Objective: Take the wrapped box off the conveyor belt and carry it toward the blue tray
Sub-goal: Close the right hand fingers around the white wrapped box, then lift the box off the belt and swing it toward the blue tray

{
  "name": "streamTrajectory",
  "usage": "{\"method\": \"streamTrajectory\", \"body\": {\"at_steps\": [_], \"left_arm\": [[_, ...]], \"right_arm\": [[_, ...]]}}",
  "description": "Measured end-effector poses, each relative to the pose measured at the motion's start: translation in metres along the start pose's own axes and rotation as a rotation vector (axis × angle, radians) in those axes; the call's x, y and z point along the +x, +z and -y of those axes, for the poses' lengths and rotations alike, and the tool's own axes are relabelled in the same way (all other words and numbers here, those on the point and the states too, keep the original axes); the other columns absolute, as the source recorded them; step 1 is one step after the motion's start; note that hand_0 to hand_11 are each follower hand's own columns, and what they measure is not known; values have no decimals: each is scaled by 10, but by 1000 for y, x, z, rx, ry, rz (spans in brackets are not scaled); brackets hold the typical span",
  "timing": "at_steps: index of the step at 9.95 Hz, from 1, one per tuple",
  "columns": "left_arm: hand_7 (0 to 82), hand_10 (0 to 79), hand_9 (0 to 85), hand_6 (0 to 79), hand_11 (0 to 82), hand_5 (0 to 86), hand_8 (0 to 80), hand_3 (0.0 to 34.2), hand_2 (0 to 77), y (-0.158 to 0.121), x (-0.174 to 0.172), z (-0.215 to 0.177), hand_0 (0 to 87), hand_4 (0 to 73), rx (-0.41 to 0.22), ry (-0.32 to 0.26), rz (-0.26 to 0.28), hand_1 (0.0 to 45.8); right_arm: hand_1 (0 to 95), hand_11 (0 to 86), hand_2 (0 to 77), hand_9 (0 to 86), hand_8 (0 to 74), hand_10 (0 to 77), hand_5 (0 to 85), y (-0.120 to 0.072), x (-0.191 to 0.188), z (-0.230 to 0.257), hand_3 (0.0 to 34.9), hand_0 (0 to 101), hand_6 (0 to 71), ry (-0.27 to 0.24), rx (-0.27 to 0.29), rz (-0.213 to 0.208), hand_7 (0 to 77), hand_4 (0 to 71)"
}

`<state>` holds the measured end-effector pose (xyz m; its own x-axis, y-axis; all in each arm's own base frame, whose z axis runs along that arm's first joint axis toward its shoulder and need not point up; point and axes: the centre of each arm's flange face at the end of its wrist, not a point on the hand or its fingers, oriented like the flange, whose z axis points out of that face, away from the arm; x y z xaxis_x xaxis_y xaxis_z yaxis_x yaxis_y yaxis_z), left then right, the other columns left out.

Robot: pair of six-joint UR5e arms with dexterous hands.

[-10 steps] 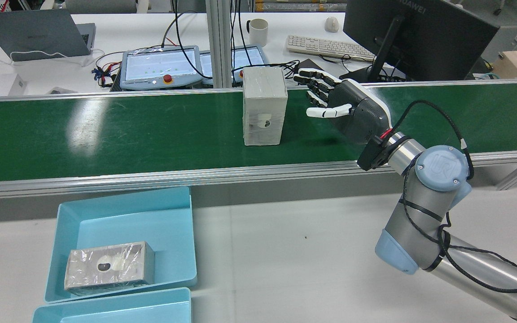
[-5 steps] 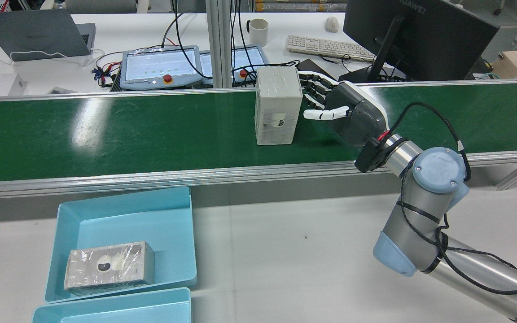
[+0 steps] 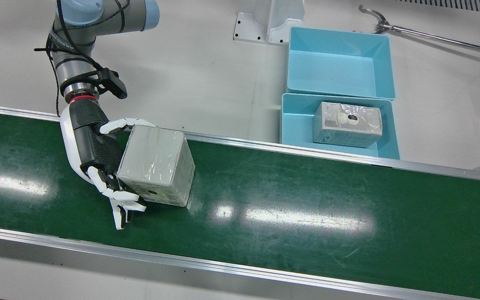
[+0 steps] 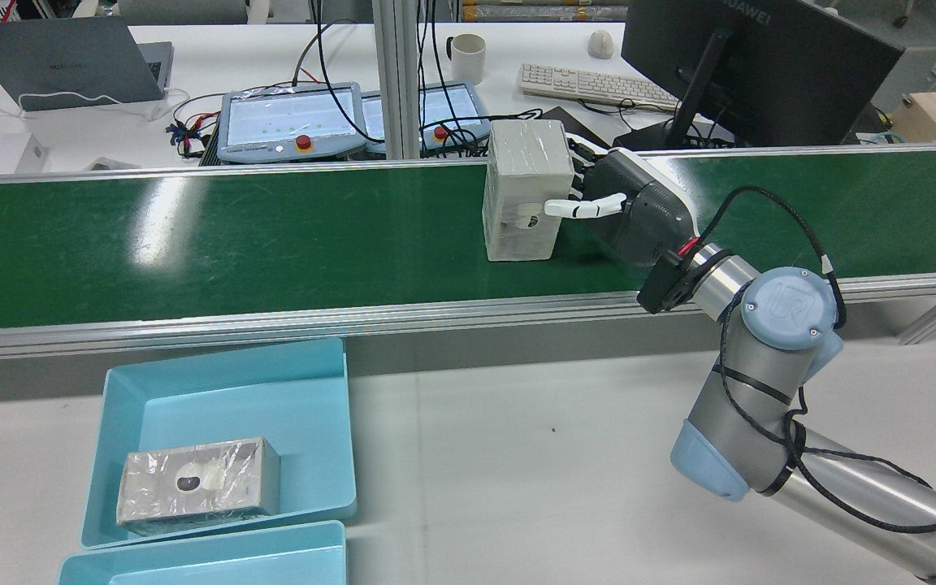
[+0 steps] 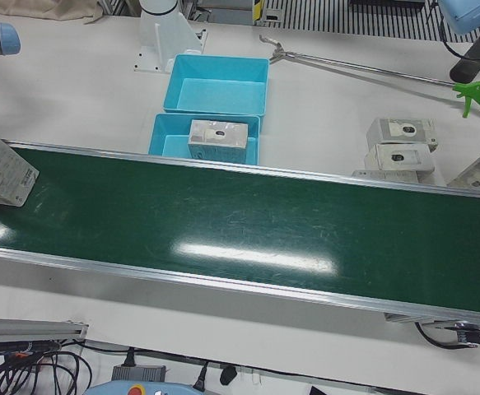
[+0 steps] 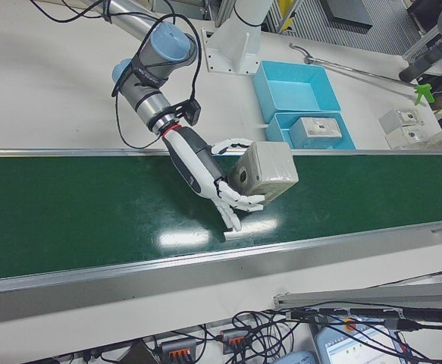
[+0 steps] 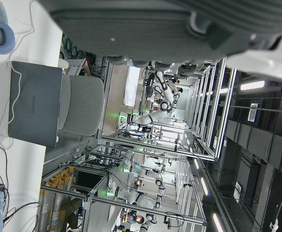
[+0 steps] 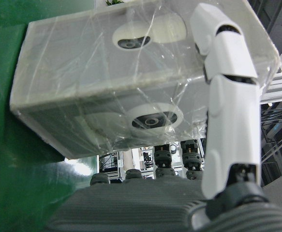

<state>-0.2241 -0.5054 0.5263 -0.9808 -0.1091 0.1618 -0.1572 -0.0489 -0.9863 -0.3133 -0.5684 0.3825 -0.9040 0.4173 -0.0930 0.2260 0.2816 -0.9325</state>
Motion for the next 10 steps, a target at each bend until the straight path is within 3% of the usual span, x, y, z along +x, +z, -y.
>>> {"method": "streamTrajectory", "body": {"at_steps": [6, 7, 8, 9, 10], "left_arm": [[5, 5, 0, 0, 0, 11, 5, 0, 11, 0, 0, 0, 0, 0, 0, 0, 0, 0], [5, 0, 0, 0, 0, 11, 5, 0, 11, 0, 0, 0, 0, 0, 0, 0, 0, 0], [5, 0, 0, 0, 0, 11, 5, 0, 11, 0, 0, 0, 0, 0, 0, 0, 0, 0], [5, 5, 0, 0, 0, 11, 5, 0, 11, 0, 0, 0, 0, 0, 0, 0, 0, 0], [5, 5, 0, 0, 0, 11, 5, 0, 11, 0, 0, 0, 0, 0, 0, 0, 0, 0]], "right_arm": [[185, 11, 245, 33, 0, 0, 256, 1, 1, 2, 110, 483, 38, 0, 5, -2, 196, 109], [185, 11, 278, 76, 33, 0, 278, 2, 2, 4, 109, 482, 82, 1, 9, -3, 278, 120], [185, 11, 278, 76, 33, 0, 278, 5, 3, 5, 109, 482, 82, 1, 14, -3, 278, 120], [142, 109, 300, 235, 164, 87, 360, 6, 3, 6, 47, 523, 180, -1, 24, -3, 349, 235], [142, 109, 300, 235, 164, 87, 360, 5, 1, 5, 47, 523, 180, -5, 37, -1, 349, 235]]}}
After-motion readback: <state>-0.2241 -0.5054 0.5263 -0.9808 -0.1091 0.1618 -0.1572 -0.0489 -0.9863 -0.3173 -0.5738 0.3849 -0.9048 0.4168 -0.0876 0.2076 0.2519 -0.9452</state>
